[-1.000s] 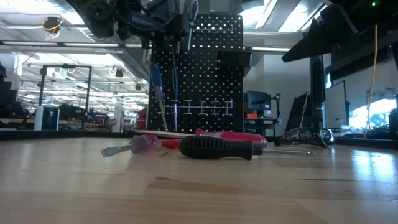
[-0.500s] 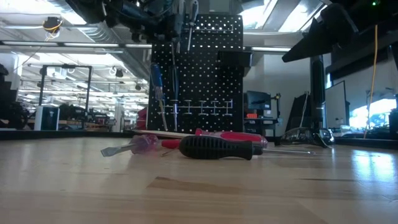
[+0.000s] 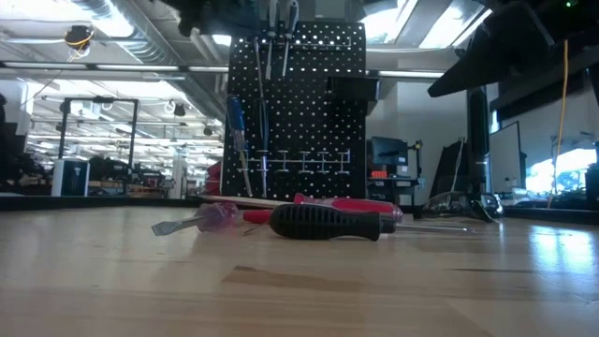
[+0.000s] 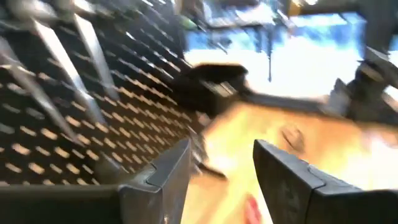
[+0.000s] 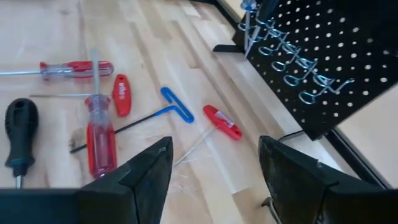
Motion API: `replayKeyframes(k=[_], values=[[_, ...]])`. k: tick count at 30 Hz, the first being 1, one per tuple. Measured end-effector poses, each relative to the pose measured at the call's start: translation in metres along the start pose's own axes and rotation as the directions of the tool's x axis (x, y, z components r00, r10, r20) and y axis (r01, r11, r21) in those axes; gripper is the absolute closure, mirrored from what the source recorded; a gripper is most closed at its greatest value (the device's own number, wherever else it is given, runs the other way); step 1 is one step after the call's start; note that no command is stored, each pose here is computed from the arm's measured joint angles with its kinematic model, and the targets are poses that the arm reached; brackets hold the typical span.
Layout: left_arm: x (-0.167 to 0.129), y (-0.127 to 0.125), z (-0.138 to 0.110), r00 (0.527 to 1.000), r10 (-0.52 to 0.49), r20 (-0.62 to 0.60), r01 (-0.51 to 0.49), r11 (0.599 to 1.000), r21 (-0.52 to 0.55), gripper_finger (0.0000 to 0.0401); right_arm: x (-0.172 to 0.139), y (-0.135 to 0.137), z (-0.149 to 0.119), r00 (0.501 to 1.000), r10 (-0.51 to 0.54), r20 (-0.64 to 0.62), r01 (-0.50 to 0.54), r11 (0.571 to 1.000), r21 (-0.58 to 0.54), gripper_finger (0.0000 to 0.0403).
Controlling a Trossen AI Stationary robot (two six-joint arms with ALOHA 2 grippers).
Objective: Hang tools onto peg board
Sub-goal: Hang the red screwdriver on the peg board
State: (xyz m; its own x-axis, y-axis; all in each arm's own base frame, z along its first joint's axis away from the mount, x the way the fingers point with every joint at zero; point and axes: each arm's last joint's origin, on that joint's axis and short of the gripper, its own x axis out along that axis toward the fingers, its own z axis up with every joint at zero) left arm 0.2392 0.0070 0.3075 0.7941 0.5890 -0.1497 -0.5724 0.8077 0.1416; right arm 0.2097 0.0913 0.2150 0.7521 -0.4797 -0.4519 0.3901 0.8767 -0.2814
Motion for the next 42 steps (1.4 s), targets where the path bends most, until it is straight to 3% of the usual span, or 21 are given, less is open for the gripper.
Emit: replayKeyframes(k=[4,8,13,18,22,26,33,42], values=[[-0.021,-0.02,-0.013,0.981,-0.155,-0.117,0.159,0.987,0.027,0.0235,0.0,0.003,0.003,0.997,0.075,0.007,-0.075,0.997,-0.022,0.0164],[-0.031,-0.039,-0.028,0.921,-0.313,-0.234,0.324,0.946,0.009,0.0235,-0.001,0.01,0.011,0.976,0.215,0.043,-0.212,0.976,-0.058,0.0164],[-0.028,-0.07,-0.05,0.857,-0.397,-0.329,0.438,0.897,0.056,0.0235,0.004,0.007,0.018,0.973,0.216,0.079,-0.213,0.976,-0.04,0.0164],[-0.009,-0.096,-0.076,0.811,-0.418,-0.41,0.504,0.855,0.124,0.0235,0.008,0.004,0.019,0.969,0.238,0.066,-0.237,0.971,-0.024,0.0164],[0.009,-0.111,-0.085,0.734,-0.444,-0.514,0.565,0.819,0.1,0.0235,0.008,0.005,0.019,0.968,0.244,0.065,-0.243,0.97,-0.027,0.0164],[0.028,-0.123,-0.09,0.676,-0.401,-0.618,0.591,0.797,0.129,0.0235,0.008,0.004,0.018,0.968,0.243,0.058,-0.241,0.97,-0.032,0.0164],[0.052,-0.128,-0.107,0.59,-0.321,-0.741,0.59,0.797,0.125,0.0235,0.008,0.004,0.017,0.969,0.24,0.051,-0.238,0.97,-0.038,0.0164],[0.063,-0.122,-0.123,0.535,-0.281,-0.797,0.586,0.803,0.11,0.0235,0.008,0.005,0.018,0.969,0.242,0.054,-0.24,0.97,-0.036,0.0164]])
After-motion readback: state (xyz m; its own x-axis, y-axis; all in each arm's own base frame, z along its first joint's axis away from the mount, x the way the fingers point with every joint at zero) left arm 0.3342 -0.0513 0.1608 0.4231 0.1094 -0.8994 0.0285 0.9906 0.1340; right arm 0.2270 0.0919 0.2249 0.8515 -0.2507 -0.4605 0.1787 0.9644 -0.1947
